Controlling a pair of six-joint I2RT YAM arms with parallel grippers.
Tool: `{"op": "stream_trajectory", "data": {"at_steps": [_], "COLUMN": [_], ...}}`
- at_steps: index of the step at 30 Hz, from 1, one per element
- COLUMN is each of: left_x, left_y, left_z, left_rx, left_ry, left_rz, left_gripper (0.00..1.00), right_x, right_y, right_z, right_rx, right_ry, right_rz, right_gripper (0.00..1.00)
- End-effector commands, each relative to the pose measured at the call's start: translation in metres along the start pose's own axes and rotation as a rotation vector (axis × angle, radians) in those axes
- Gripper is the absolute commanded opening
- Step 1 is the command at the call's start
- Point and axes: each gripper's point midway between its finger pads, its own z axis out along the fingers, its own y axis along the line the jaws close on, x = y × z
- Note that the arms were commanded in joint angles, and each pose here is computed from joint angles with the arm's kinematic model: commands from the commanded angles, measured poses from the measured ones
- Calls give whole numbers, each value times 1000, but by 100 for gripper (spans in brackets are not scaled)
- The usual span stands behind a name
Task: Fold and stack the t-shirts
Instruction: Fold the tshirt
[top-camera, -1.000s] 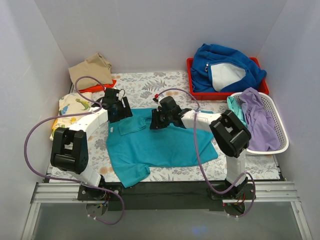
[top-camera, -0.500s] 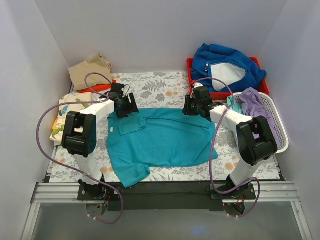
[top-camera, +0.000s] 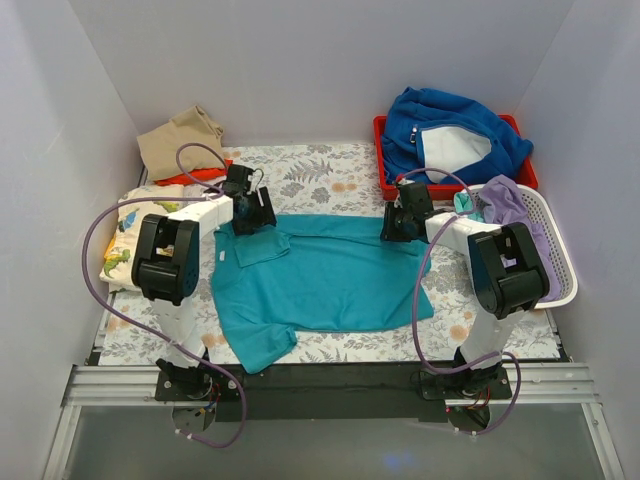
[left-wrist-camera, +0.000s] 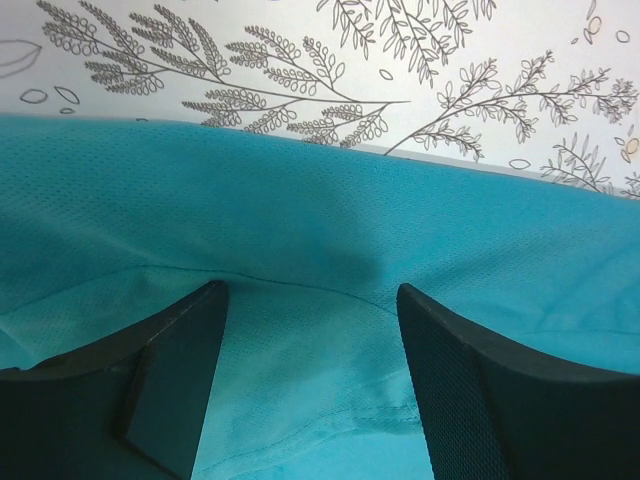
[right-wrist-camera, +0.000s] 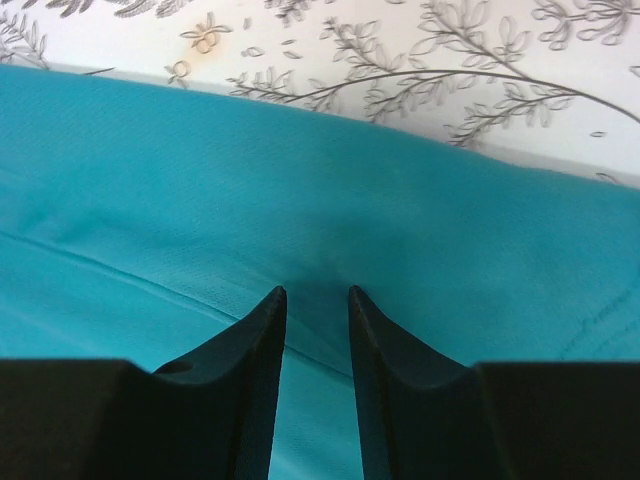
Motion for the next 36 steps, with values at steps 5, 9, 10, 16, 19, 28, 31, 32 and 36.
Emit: {"op": "stream_trajectory", "data": {"at_steps": [5, 9, 10, 16, 19, 28, 31, 32, 36], "left_x": [-3, -14, -16, -42, -61, -60, -14, 4, 62], "left_y": [44, 44, 43, 21, -11, -43, -15, -11, -4], "left_z": [13, 27, 30, 26, 5, -99, -115, -117, -139], "left_rx": [-166, -164, -155, -78, 57, 207, 136, 145, 190], "left_ry": [48, 62, 63, 6, -53, -136, -93, -61, -33], "left_rz": [163, 180, 183, 203, 204, 120, 39, 9, -137], "left_gripper": [67, 66, 65, 64, 64, 84, 84, 84, 84], "right_x": [23, 13, 9, -35, -56, -59, -13, 12, 79], "right_y": [-64, -67, -67, -44, -26, -8, -21, -19, -20], "right_z": [-3, -2, -2, -13, -33, -106, -112, -116, -129], "right_rx": [181, 175, 173, 76, 3, -49, -4, -30, -61], "right_ry": [67, 57, 52, -51, -128, -236, -138, -98, -20], "right_rz": [31, 1, -12, -87, -129, -89, 30, 56, 203], "right_gripper": [38, 38, 38, 38, 38, 41, 41, 41, 41]}}
